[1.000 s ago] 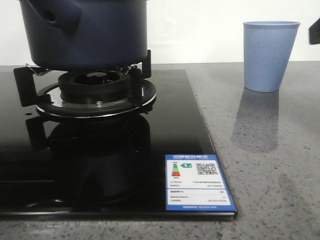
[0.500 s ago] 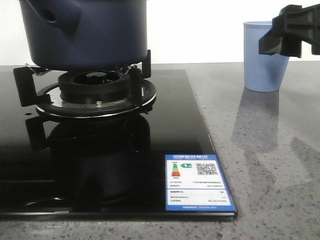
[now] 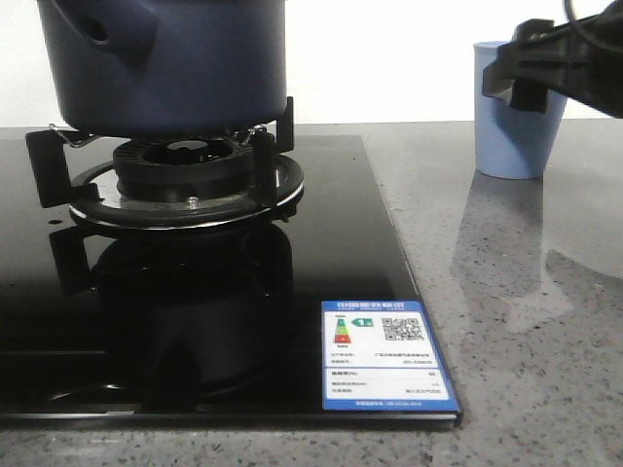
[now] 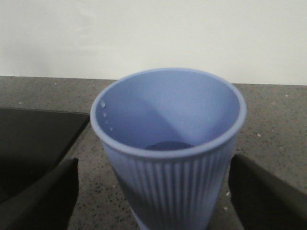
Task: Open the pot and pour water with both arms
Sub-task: 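Reach the right gripper to the light blue cup and grasp it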
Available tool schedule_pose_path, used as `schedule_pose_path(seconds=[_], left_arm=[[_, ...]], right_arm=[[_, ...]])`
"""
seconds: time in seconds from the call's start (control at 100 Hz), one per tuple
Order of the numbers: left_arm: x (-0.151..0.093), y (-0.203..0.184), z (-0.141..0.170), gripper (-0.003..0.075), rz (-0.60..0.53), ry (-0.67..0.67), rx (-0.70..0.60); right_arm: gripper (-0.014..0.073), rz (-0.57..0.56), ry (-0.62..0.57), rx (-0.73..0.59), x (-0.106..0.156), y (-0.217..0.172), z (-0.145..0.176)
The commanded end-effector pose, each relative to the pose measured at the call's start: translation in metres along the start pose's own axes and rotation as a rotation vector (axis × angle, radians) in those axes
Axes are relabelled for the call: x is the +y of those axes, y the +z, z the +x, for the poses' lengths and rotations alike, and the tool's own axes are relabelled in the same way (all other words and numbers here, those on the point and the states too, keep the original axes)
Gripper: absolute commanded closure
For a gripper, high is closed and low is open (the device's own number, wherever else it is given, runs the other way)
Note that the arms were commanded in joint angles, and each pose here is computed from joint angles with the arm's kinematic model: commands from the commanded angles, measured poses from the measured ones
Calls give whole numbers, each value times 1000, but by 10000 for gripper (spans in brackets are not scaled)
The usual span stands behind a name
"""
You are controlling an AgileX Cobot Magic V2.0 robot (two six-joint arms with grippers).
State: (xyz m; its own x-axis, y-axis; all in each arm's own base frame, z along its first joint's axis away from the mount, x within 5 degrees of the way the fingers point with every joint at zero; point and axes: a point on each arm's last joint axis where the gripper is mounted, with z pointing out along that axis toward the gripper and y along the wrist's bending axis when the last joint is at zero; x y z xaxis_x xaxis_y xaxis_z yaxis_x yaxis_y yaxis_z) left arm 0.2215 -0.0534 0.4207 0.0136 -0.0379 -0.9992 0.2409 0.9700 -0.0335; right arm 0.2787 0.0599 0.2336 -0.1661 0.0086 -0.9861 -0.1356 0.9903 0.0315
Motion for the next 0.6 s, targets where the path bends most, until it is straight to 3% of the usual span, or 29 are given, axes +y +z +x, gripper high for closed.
schedule_pose_path(seconds=[0.0,0.37,0.59], left_arm=[[4,-10,-28,351,-42,2,-171],[4,-10,-28,351,-42,2,-171],[4,-10,-28,351,-42,2,-171]], right_arm=[[39,4,-11,-157,1,6,-25],[39,25,13,-141,1,39,-12],[40,28,-12,-280,2,47,-8]])
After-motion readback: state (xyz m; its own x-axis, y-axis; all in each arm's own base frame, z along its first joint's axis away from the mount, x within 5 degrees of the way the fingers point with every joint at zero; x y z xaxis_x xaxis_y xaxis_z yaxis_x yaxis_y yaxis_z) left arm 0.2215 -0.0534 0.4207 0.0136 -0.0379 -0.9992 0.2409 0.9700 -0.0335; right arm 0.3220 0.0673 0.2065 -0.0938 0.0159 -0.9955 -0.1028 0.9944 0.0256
